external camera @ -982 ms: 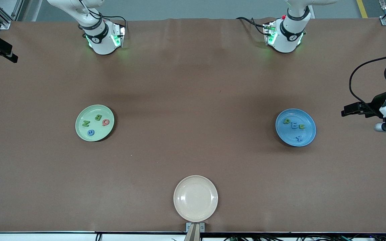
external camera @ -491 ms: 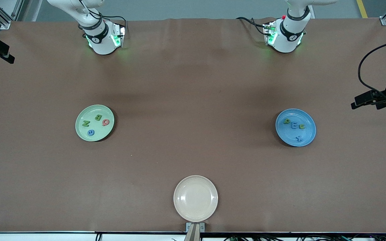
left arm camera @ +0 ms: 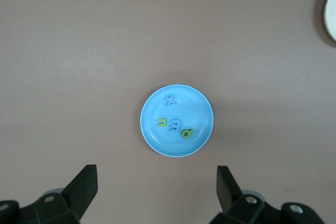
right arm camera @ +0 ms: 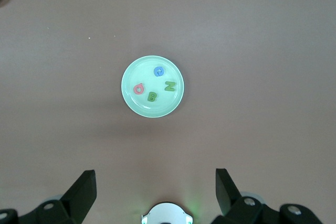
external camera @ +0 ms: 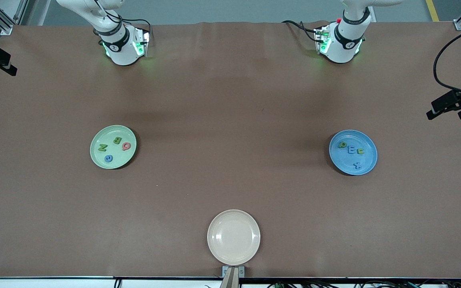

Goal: Sort upper and lower case letters into plates

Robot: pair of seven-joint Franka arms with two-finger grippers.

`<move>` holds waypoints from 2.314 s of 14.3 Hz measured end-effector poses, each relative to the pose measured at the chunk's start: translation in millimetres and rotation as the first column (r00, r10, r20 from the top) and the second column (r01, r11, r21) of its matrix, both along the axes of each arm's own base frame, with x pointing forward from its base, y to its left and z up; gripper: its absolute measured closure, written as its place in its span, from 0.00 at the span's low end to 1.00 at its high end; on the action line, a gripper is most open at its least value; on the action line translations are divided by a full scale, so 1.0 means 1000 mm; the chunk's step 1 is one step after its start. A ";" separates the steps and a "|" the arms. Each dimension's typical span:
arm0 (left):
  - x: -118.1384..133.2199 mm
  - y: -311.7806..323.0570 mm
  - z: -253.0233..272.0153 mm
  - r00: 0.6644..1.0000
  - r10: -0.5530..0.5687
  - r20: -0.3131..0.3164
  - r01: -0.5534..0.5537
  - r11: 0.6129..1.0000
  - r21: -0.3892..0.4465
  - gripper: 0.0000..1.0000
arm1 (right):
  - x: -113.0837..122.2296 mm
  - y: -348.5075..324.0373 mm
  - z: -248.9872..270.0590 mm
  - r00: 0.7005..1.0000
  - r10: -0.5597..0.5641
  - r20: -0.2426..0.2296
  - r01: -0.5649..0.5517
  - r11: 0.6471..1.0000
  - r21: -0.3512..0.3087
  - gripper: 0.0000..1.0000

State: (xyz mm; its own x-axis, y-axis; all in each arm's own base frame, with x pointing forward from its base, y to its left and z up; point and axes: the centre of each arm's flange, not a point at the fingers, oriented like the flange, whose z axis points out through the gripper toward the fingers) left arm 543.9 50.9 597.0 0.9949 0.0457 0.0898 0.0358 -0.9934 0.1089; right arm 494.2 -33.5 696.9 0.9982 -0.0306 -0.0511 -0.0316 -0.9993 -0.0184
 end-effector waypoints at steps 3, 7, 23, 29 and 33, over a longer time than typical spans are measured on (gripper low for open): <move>-0.009 -0.005 0.013 1.000 -0.013 0.007 0.013 1.000 0.008 0.00 | 0.000 0.000 0.000 1.000 0.000 0.000 0.000 1.000 0.000 0.00; -0.021 -0.002 0.029 1.000 -0.020 -0.014 0.021 0.999 0.035 0.00 | -0.001 0.000 -0.002 1.000 0.000 -0.015 0.001 1.000 0.002 0.00; -0.018 -0.031 0.046 0.997 -0.070 -0.032 0.072 0.995 0.073 0.00 | -0.002 0.005 -0.005 1.000 0.010 -0.029 -0.009 1.000 0.022 0.00; 0.009 -0.031 0.047 0.998 -0.068 -0.010 0.069 0.994 0.083 0.00 | -0.002 0.009 -0.005 0.999 0.034 -0.028 -0.033 0.999 0.022 0.00; 0.010 -0.031 0.047 0.998 -0.068 -0.010 0.069 0.994 0.083 0.00 | -0.002 0.006 -0.006 0.999 0.045 -0.029 -0.045 0.999 0.022 0.00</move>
